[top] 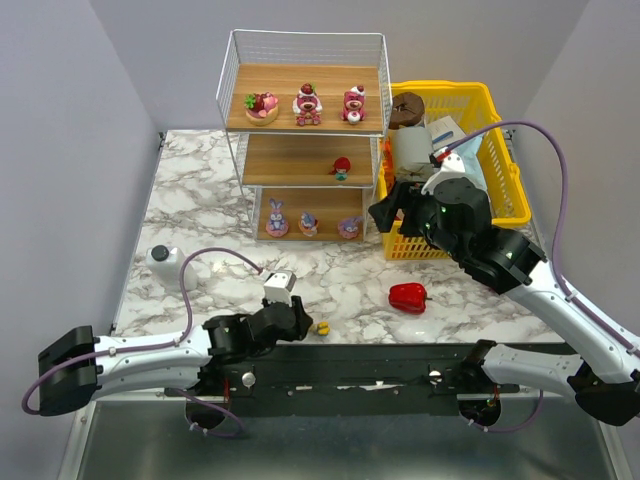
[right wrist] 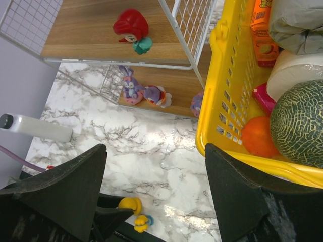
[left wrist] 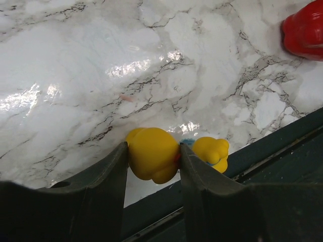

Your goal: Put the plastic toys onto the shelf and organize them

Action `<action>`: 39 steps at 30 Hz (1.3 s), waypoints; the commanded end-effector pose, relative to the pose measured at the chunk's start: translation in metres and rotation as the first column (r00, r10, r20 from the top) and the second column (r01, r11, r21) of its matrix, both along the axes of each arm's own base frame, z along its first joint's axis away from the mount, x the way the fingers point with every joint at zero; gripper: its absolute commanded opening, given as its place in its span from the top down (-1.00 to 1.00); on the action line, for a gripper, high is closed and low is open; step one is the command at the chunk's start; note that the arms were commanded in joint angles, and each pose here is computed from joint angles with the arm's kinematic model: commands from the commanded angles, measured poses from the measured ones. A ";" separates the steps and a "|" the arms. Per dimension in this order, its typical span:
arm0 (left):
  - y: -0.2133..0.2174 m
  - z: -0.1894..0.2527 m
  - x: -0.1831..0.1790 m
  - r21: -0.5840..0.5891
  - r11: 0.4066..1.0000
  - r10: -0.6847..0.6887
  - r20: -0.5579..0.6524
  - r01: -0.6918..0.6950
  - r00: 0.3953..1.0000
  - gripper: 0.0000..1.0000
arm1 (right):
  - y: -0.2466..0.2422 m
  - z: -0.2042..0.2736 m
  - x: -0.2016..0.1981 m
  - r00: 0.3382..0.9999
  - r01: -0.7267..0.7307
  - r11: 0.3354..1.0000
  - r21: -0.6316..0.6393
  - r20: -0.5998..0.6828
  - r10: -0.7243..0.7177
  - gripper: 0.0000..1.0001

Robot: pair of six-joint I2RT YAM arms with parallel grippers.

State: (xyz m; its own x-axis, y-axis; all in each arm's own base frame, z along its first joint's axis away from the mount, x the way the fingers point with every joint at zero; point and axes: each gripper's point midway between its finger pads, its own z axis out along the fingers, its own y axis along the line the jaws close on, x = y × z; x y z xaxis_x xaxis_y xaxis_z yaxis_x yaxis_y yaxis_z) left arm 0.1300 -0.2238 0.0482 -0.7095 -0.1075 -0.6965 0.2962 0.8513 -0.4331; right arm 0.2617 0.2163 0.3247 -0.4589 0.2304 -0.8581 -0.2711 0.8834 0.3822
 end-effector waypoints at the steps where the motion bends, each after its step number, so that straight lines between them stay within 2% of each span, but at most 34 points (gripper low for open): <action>1: 0.006 0.022 0.012 0.014 0.997 0.074 0.043 -0.075 0.996 0.39 | -0.009 0.002 0.001 0.999 0.034 0.999 -0.014 -0.002 -0.034 -0.72; 10: 0.016 0.107 0.043 0.110 0.978 0.160 0.164 -0.179 0.973 0.33 | -0.022 0.008 -0.008 0.999 0.046 0.999 -0.006 0.012 -0.045 -0.72; 11: 0.013 0.126 0.048 0.105 0.978 0.163 0.172 -0.182 0.972 0.33 | -0.023 0.008 -0.009 0.999 0.045 0.999 -0.009 0.010 -0.045 -0.72; 15: 0.006 0.159 0.080 0.161 0.966 0.176 0.156 -0.201 0.972 0.39 | -0.028 0.007 -0.018 1.000 0.029 1.000 -0.006 0.005 -0.029 -0.72; 16: 0.009 0.166 0.091 0.157 0.964 0.194 0.145 -0.216 0.970 0.40 | -0.030 0.005 -0.020 1.000 0.026 1.000 -0.010 0.000 -0.026 -0.72; 17: 0.005 0.193 0.101 0.131 0.968 0.189 0.177 -0.213 0.966 0.41 | -0.032 0.004 -0.023 1.000 0.024 1.000 -0.012 -0.001 -0.024 -0.72; 19: 0.005 0.206 0.118 0.127 0.964 0.211 0.169 -0.234 0.963 0.41 | -0.037 0.003 -0.027 1.000 0.028 0.999 -0.016 -0.002 -0.028 -0.72; 20: 0.004 0.229 0.125 0.097 0.965 0.223 0.176 -0.243 0.959 0.42 | -0.039 -0.001 -0.029 1.000 0.029 0.999 -0.025 -0.009 -0.030 -0.72; 23: 0.004 0.242 0.144 0.121 0.954 0.249 0.182 -0.273 0.951 0.46 | -0.045 -0.001 -0.035 1.000 0.024 0.999 -0.026 -0.013 -0.024 -0.72; 26: 0.002 0.266 0.163 0.096 0.951 0.267 0.230 -0.295 0.936 0.46 | -0.049 -0.001 -0.038 0.999 0.033 0.999 -0.024 -0.008 -0.033 -0.72; 34: 0.003 0.276 0.204 0.100 0.930 0.319 0.266 -0.355 0.910 0.46 | -0.051 0.000 -0.039 0.999 0.036 0.999 -0.020 -0.004 -0.036 -0.72; 39: 0.004 0.278 0.222 0.052 0.924 0.350 0.281 -0.379 0.893 0.46 | -0.053 0.001 -0.037 0.998 0.056 0.998 -0.011 -0.001 -0.056 -0.72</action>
State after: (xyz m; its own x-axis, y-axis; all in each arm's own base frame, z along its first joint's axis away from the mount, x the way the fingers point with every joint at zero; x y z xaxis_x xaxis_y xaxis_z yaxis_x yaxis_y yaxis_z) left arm 0.3378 -0.2190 0.3099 -0.4755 -0.2012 -0.8564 0.0329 0.9687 -0.2459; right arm 0.2235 0.1719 0.3309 -0.4487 0.2397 -0.8609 -0.2585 0.8873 0.3818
